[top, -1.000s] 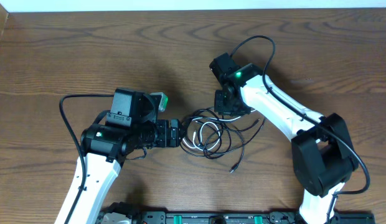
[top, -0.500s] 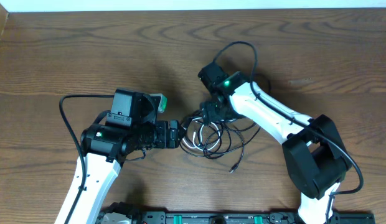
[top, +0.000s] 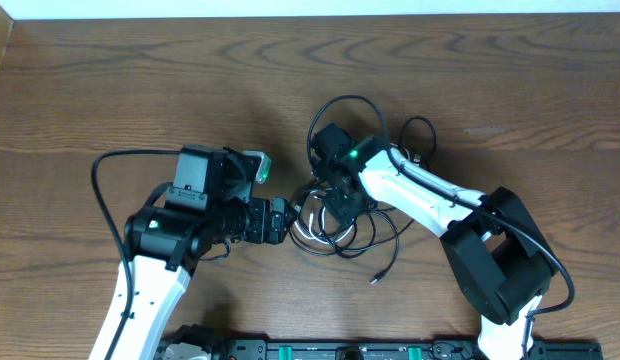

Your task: Untangle cables

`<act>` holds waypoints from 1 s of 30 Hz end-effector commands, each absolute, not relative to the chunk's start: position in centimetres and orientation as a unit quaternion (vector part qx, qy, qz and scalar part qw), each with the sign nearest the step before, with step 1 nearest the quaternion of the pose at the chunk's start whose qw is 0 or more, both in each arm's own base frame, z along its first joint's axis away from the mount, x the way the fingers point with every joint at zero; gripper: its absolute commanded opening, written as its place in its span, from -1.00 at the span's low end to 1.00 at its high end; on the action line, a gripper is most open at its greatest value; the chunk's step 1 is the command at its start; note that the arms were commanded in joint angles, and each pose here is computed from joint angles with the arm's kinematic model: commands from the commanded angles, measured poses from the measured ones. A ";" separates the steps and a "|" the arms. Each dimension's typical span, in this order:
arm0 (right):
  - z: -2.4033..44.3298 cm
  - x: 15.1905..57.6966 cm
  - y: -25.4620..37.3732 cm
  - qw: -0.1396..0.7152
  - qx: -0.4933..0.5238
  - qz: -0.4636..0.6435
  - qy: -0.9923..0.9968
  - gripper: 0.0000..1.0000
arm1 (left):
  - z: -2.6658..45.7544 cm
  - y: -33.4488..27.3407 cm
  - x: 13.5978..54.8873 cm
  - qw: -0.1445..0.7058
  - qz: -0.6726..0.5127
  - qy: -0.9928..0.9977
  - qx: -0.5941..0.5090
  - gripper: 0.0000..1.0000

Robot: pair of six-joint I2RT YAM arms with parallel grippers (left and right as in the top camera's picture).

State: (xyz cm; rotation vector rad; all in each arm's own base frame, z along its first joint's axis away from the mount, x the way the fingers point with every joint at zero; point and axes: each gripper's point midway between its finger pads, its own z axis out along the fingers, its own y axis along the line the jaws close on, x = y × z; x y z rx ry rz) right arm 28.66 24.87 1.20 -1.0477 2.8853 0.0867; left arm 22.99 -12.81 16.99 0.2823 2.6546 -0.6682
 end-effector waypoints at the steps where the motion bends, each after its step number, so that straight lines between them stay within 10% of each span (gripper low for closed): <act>1: 0.2 27.9 25.0 0.025 -0.349 0.043 0.936 -0.12 | 18.7 -12.8 23.3 0.226 -0.235 0.938 0.115 0.74; 11: 0.4 29.3 26.3 0.057 -0.265 0.063 0.960 -0.95 | 18.8 -12.7 23.0 0.223 -0.237 0.940 0.108 0.74; 19: 4.4 32.5 27.5 0.105 -0.206 0.090 0.969 -0.98 | 18.6 -12.6 22.7 0.216 -0.235 0.942 0.107 0.74; 30: 34.3 39.6 25.5 0.396 -0.188 0.162 0.884 -0.98 | 18.6 -12.6 22.7 0.216 -0.235 0.942 0.107 0.74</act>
